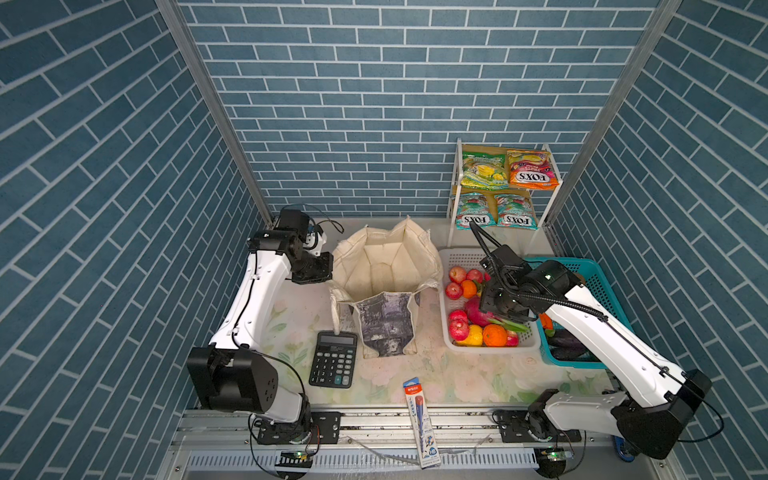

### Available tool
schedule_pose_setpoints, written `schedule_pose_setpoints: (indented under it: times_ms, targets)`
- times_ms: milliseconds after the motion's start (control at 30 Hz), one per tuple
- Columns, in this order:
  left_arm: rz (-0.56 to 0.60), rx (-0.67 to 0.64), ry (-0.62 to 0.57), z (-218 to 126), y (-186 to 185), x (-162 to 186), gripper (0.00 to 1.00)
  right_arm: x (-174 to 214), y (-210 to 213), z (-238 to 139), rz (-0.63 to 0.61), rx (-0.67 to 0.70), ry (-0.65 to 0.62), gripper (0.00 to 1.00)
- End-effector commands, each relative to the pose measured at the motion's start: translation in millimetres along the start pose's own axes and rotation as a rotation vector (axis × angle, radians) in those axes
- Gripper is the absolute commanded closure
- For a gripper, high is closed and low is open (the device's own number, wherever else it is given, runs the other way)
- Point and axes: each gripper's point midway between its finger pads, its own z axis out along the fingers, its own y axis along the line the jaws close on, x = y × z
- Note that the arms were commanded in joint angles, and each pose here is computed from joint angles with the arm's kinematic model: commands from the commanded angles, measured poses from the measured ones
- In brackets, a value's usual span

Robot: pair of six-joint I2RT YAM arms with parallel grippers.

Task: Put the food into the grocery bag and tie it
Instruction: 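Release the bag with the right gripper and move it over the fruit basket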

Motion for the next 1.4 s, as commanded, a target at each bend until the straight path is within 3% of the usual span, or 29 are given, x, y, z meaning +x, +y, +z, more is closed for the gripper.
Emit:
schedule_pose_setpoints:
  times_ms: [0, 167, 367, 567, 1367]
  targets:
    - [0.015, -0.006, -0.007, -4.8, 0.6, -0.8, 1.00, 10.1, 7.8, 10.7, 0.245, -0.042, 0.029, 0.37]
    - [0.016, -0.011, -0.009, -5.5, 1.3, -1.0, 1.00, 22.7, 8.0, 26.1, 0.399, -0.018, 0.050, 0.35]
    - [0.019, -0.013, -0.020, -8.9, 0.8, 0.4, 1.00, 20.7, 17.2, 33.7, 0.475, -0.003, 0.014, 0.30]
    - [0.020, -0.013, -0.022, -9.4, 0.8, 0.7, 1.00, 23.6, 32.2, 48.2, 0.492, 0.001, 0.022, 0.22]
    - [0.020, -0.017, -0.024, -8.3, 2.0, 2.6, 1.00, 52.7, 36.4, 96.3, 0.541, 0.040, 0.119, 0.24]
